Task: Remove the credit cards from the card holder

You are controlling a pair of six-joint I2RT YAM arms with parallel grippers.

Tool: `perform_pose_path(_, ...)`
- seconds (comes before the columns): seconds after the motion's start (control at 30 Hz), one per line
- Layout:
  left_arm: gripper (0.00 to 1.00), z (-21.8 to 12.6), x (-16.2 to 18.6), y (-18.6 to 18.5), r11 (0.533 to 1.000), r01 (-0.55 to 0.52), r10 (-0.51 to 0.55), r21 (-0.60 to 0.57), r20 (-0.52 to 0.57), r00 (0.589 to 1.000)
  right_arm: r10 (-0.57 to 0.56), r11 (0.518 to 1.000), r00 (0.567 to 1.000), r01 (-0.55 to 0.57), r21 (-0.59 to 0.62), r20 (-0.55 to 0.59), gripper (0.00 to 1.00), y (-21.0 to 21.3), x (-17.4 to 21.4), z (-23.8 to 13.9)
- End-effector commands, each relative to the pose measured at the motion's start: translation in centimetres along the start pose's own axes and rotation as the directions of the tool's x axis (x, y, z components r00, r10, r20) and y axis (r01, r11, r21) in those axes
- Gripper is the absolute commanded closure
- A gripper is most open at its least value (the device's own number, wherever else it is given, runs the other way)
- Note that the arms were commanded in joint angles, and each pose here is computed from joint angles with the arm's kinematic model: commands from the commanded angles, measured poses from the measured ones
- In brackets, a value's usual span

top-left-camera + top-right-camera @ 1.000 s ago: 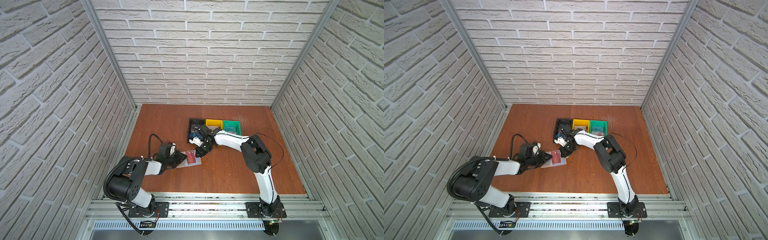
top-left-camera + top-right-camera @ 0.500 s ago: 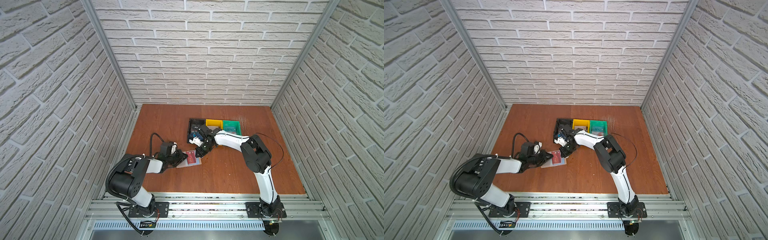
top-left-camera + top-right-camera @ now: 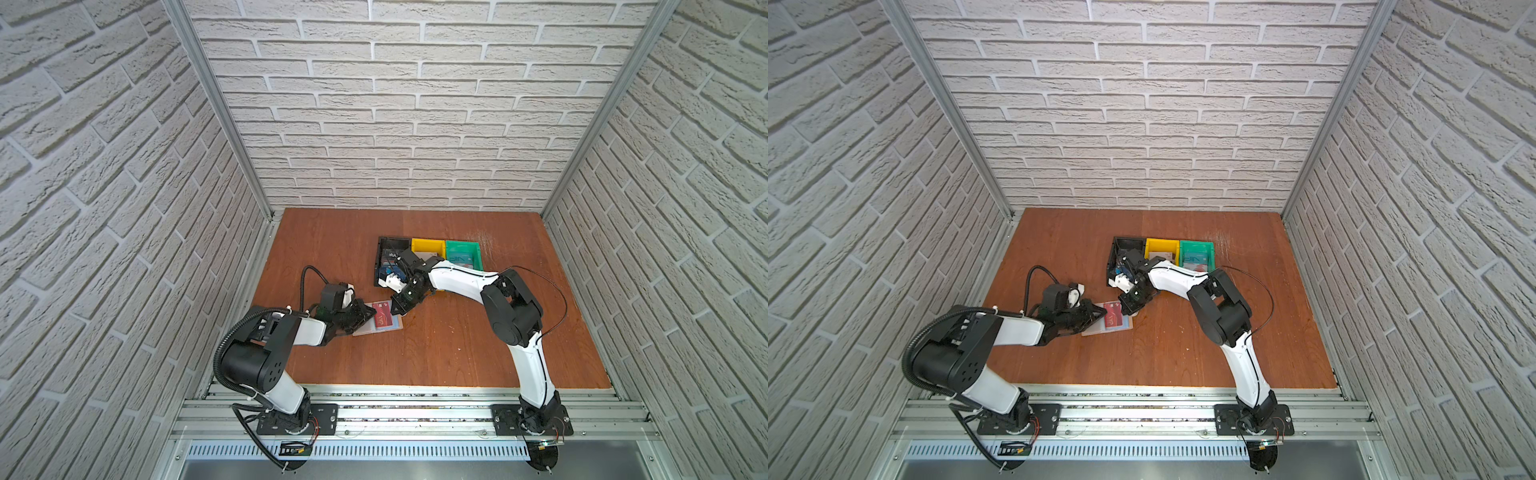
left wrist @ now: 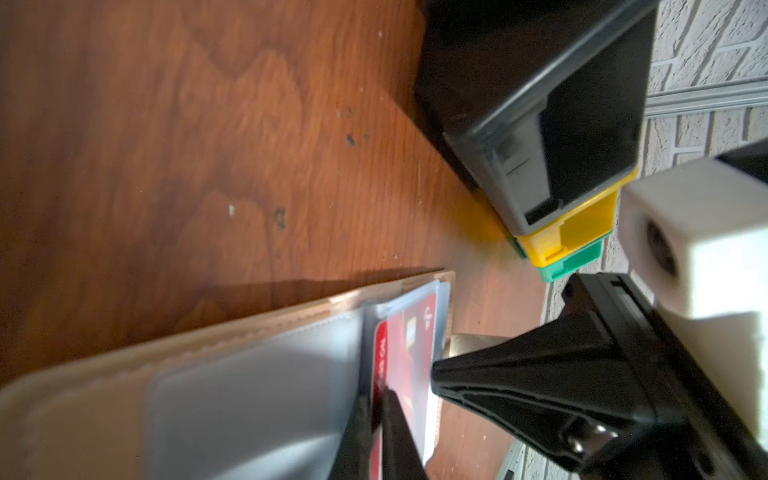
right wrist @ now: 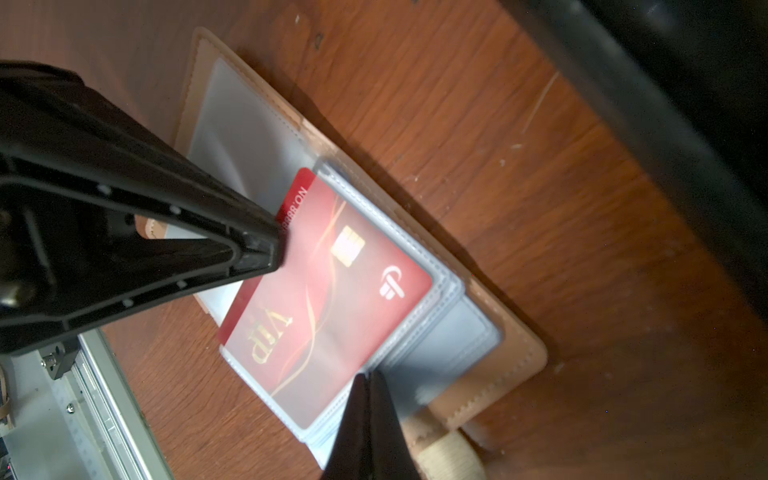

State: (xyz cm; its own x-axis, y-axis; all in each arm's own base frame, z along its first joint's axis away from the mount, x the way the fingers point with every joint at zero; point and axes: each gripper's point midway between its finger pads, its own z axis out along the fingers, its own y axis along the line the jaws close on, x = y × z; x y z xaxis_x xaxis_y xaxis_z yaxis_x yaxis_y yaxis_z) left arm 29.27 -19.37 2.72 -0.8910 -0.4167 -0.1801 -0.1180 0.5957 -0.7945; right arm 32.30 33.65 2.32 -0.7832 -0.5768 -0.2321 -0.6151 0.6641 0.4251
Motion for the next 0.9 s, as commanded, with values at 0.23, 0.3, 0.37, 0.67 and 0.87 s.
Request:
perform_pose_path(0.23, 1.0, 0.1, 0.4, 0.0, 1.0, -0.018, 0.018, -0.004, -0.012, 1.0, 0.012, 1.0, 0.998, -0.012, 0.007, -0.067, 0.94, -0.7, 1.6, 1.9)
perform_pose_path(0.3, 1.0, 0.1, 0.5, 0.3, 1.0, -0.013, 0.013, -0.008, -0.014, 1.0, 0.014, 1.0, 0.997, -0.014, 0.007, -0.071, 0.94, -0.8, 1.7, 2.0)
perform_pose_path(0.37, 1.0, 0.0, 0.7, 0.5, 1.0, -0.012, 0.012, -0.014, -0.017, 1.0, 0.016, 1.0, 0.997, -0.015, 0.007, -0.071, 0.94, -0.8, 1.7, 2.0)
perform_pose_path(0.67, 1.0, -1.0, 1.5, 2.6, 0.998, 0.021, -0.021, -0.052, -0.015, 1.0, 0.045, 0.999, 0.996, -0.044, 0.006, -0.073, 0.94, -1.1, 1.8, 1.9)
perform_pose_path(0.87, 1.0, -2.2, 1.4, 3.4, 0.997, 0.038, -0.037, -0.067, 0.005, 0.999, 0.054, 0.999, 0.995, -0.054, 0.006, -0.085, 0.94, -1.3, 2.1, 2.1)
